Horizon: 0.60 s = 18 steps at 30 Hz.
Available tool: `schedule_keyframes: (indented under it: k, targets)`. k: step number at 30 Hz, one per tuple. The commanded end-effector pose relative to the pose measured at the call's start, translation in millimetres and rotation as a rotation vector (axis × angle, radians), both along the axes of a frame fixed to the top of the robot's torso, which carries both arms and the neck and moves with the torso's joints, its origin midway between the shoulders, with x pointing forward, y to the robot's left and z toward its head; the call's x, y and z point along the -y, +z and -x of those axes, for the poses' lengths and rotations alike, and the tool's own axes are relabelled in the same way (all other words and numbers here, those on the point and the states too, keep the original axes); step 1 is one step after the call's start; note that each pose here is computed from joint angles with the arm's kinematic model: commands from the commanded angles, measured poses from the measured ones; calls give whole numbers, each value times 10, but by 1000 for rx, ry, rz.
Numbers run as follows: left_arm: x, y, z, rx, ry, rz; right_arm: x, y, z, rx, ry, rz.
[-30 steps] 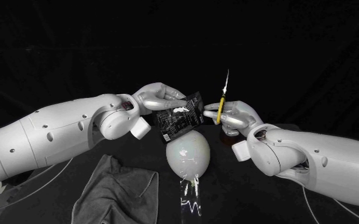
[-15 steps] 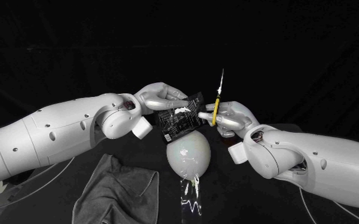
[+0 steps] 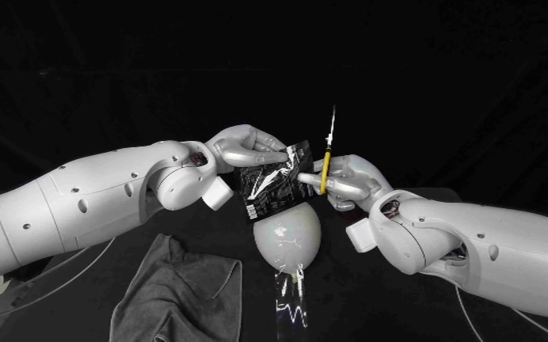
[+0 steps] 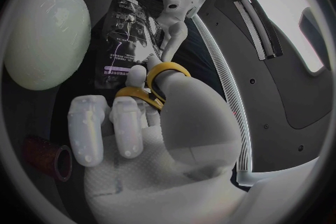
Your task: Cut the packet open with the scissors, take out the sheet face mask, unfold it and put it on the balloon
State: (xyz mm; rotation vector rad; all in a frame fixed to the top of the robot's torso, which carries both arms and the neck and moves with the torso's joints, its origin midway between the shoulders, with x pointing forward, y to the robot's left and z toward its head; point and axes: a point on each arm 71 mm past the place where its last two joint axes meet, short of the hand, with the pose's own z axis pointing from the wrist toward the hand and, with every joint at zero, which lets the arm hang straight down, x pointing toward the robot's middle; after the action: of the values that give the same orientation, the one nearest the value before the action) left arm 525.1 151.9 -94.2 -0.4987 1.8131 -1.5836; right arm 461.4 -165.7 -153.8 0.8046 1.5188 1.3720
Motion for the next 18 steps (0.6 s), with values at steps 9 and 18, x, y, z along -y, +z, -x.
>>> schedule_keyframes:
  k: [9,18]
  targets:
    - [53,26,11,6,-16,3,-45,21,21,34,21,36]
    - [66,39,12,1,2,29,3,38,22,58,-62,53]
